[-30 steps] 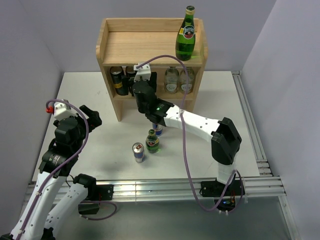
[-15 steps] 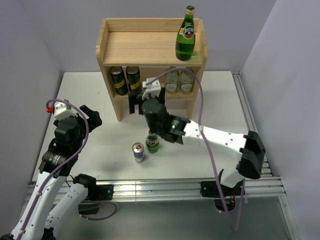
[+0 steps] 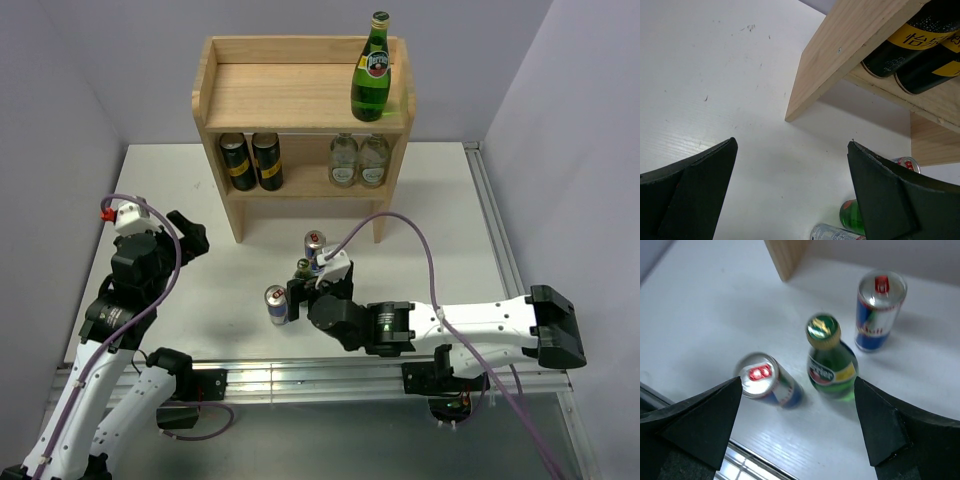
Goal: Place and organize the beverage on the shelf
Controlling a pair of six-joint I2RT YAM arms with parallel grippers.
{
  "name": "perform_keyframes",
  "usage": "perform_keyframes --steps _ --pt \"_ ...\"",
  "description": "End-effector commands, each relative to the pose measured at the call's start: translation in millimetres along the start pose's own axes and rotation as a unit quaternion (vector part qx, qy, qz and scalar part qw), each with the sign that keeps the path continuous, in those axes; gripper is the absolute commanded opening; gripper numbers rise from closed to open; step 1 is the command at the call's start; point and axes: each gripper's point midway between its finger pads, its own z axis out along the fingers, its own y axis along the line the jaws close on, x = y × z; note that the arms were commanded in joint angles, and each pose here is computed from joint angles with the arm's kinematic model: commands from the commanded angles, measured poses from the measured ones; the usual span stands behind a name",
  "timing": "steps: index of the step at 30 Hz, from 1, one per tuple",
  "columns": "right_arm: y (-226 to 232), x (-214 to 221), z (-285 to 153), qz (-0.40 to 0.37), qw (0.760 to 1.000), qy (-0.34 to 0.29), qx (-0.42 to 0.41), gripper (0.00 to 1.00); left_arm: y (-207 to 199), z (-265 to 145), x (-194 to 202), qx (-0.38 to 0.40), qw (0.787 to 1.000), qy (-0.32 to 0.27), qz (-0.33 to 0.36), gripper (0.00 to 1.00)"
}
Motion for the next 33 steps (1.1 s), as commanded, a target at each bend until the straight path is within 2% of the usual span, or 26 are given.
perform_keyframes --steps 1,6,14,21,30,33 --pt "-10.6 31.8 4.0 0.043 0.999 0.023 0.025 1.00 -6.2 -2.3 -9.5 0.016 1.000 -0.013 0.004 0.99" --pt "-28.2 56.2 16.3 0.038 0.995 0.034 0.087 1.00 -6.5 -1.6 -7.9 0.017 1.000 -0.010 0.004 0.99" --pt "-37.0 93.9 44.0 0.035 0.992 0.063 0.106 1.00 -7.5 -0.9 -7.5 0.019 1.000 -0.009 0.005 0.99" --pt "-46.9 115.3 76.0 0.021 0.990 0.063 0.124 1.00 -8.2 -1.1 -7.1 0.021 1.000 -0.008 0.005 0.99" --pt "-55.8 115.1 99.6 0.027 0.991 0.009 0.129 0.98 -9.7 0.1 -4.6 0.025 1.000 -0.003 0.007 0.99" --pt "-59.4 116.6 102.0 0.028 0.991 -0.006 0.129 0.89 -10.0 0.8 -4.2 0.025 1.000 -0.002 0.008 0.99"
